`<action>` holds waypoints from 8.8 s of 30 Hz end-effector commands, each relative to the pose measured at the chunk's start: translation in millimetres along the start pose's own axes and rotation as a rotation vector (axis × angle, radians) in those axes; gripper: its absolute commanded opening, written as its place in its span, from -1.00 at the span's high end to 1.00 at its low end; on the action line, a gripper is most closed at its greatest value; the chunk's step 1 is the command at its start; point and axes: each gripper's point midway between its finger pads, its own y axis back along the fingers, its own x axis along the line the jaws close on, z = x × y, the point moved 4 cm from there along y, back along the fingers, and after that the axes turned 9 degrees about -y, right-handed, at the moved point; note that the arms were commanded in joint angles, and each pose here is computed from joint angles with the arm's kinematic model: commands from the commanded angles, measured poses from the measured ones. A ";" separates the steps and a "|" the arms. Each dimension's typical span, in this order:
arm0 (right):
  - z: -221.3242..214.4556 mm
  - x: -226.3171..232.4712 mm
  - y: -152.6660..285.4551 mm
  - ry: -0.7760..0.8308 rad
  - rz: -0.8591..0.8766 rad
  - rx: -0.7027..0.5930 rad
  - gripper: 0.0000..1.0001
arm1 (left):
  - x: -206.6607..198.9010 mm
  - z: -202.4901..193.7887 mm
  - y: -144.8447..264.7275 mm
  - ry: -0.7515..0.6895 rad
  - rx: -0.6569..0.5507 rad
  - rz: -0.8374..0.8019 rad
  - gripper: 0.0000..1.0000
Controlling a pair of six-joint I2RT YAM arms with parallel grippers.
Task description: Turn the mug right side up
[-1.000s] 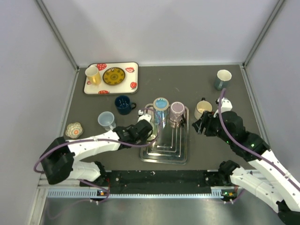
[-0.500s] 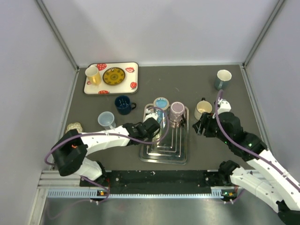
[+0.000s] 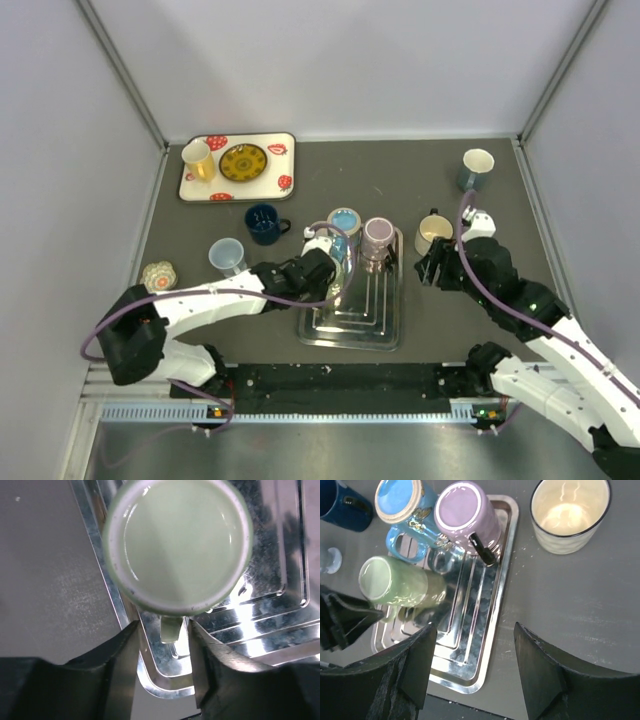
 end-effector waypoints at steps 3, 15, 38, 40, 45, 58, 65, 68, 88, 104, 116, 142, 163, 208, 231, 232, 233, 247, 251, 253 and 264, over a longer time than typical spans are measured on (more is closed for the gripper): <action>50.7 -10.7 15.3 0.037 -0.195 -0.196 -0.29 | 5.0 19.3 35.6 0.044 -0.113 -0.029 -0.15; 166.8 -78.1 -92.6 -0.129 -0.551 -0.163 -0.40 | 18.4 30.1 89.3 0.164 -0.367 -0.136 -0.79; 216.7 -157.3 -227.5 -0.009 -0.672 -0.064 -0.25 | 24.9 32.7 93.1 0.134 -0.441 -0.131 -0.98; 217.2 -159.3 -233.4 -0.009 -0.674 -0.062 -0.25 | 24.4 33.1 92.1 0.129 -0.435 -0.128 -0.97; 226.1 -160.1 -242.5 0.003 -0.687 -0.057 -0.25 | 25.6 32.8 91.2 0.127 -0.436 -0.119 -0.97; 224.2 -171.1 -260.9 -0.030 -0.707 -0.033 -0.18 | 23.4 33.0 84.5 0.113 -0.419 -0.109 -0.96; 209.3 -174.2 -260.9 -0.053 -0.710 0.001 -0.22 | 16.4 34.0 79.0 0.108 -0.405 -0.135 -0.96; 204.5 -175.6 -258.8 -0.064 -0.713 0.005 -0.30 | 15.0 33.3 77.2 0.107 -0.399 -0.139 -0.96; 201.5 -180.1 -266.2 -0.087 -0.701 0.008 -0.18 | 12.6 32.3 74.1 0.106 -0.392 -0.149 -0.96; 212.0 -197.7 -249.8 -0.098 -0.787 -0.039 1.00 | 10.9 32.9 72.7 0.111 -0.389 -0.154 -0.96; 232.8 -135.0 -146.7 -0.180 -0.656 -0.265 1.00 | 10.7 42.3 83.3 0.138 -0.440 -0.174 -0.94; 98.7 108.6 115.7 -0.218 0.875 -0.167 1.00 | -73.5 114.4 225.1 0.349 -0.953 -1.224 -0.93; 39.4 100.7 94.5 -0.234 0.986 -0.021 1.00 | -122.8 156.2 200.8 0.368 -0.876 -1.364 -0.46; -22.4 86.4 83.0 -0.034 0.973 0.188 1.00 | -95.7 185.8 214.9 0.563 -1.059 -1.480 1.00; -12.5 78.7 86.8 0.010 0.820 0.189 0.05 | -74.6 141.7 200.8 0.312 -1.040 -1.131 1.00; -5.4 76.5 90.6 0.045 0.785 0.148 0.05 | -73.4 136.7 191.9 0.233 -0.977 -1.031 1.00; 1.6 68.4 84.7 0.038 0.692 0.100 0.05 | -70.1 134.3 183.1 0.206 -0.938 -0.944 1.00; 40.9 5.0 93.3 -0.051 0.153 -0.146 0.07 | -59.0 60.5 101.9 -0.124 -0.497 -0.422 1.00; 40.4 4.6 94.9 -0.058 0.158 -0.152 0.07 | -66.6 59.3 82.8 -0.136 -0.443 -0.368 1.00; 37.7 3.9 94.8 -0.062 0.162 -0.145 0.07 | -69.5 63.0 74.4 -0.137 -0.428 -0.343 1.00; 16.3 -2.5 77.3 -0.096 0.154 -0.078 0.10 | -84.7 89.2 25.3 -0.150 -0.297 -0.124 1.00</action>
